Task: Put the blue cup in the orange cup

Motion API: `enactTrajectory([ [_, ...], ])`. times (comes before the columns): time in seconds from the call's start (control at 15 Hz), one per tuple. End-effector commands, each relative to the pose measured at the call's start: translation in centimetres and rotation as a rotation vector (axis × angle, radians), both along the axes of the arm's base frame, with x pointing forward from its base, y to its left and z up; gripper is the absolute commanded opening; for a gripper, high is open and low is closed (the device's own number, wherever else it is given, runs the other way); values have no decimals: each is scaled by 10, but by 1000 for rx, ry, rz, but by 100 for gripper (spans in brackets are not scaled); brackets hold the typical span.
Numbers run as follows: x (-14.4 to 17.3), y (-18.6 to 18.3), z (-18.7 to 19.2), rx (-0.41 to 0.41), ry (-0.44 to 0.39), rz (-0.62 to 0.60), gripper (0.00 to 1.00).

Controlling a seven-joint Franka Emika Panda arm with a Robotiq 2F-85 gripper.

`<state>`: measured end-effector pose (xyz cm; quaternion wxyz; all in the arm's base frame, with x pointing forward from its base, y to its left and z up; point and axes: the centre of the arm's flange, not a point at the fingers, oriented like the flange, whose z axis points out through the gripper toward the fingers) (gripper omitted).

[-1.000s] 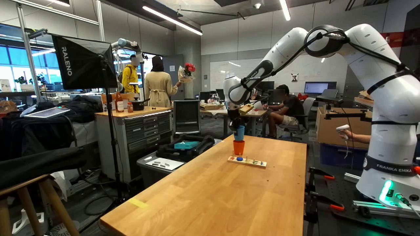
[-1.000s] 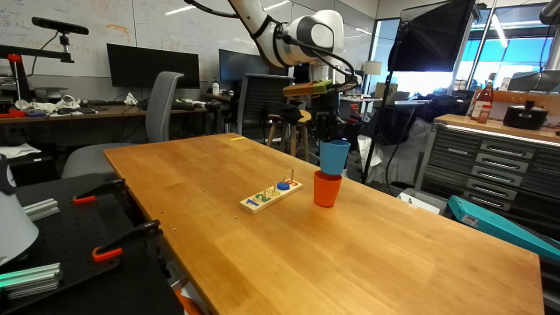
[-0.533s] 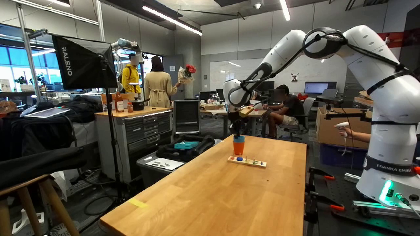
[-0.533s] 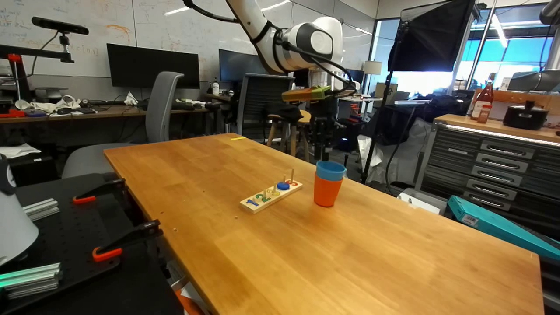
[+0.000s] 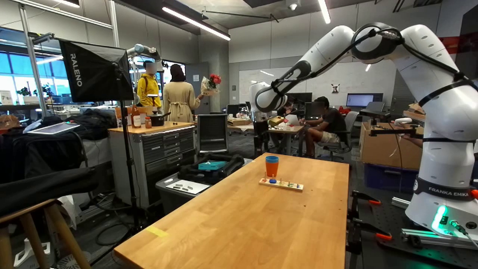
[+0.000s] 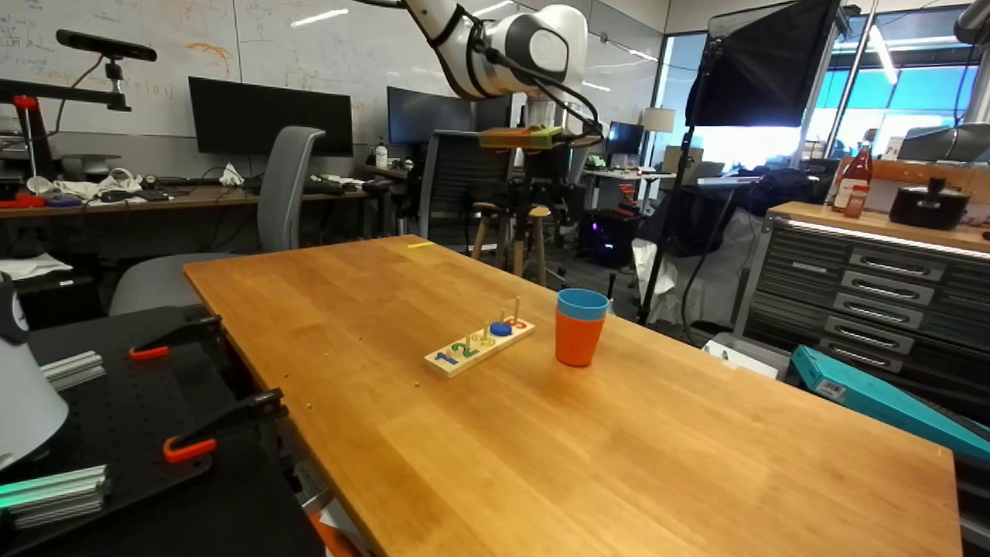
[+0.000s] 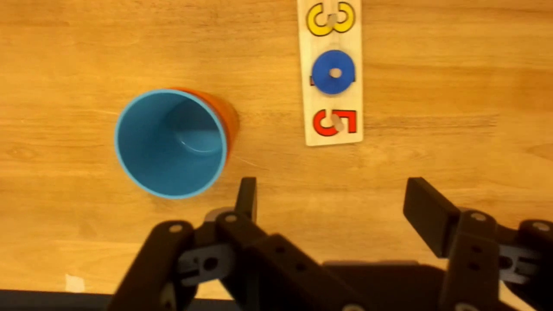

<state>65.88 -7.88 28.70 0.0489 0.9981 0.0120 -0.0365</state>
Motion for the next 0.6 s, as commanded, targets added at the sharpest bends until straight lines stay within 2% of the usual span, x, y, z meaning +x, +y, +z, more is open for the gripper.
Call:
enactTrajectory([
  [0.0,-14,29,64,73,-11,67,100],
  [0.27,-25,45,116,104,-6,71,100],
  [0.33,-12,43,89,70,-16,66,100],
  [0.53,-19,45,111,79,-17,65,100],
])
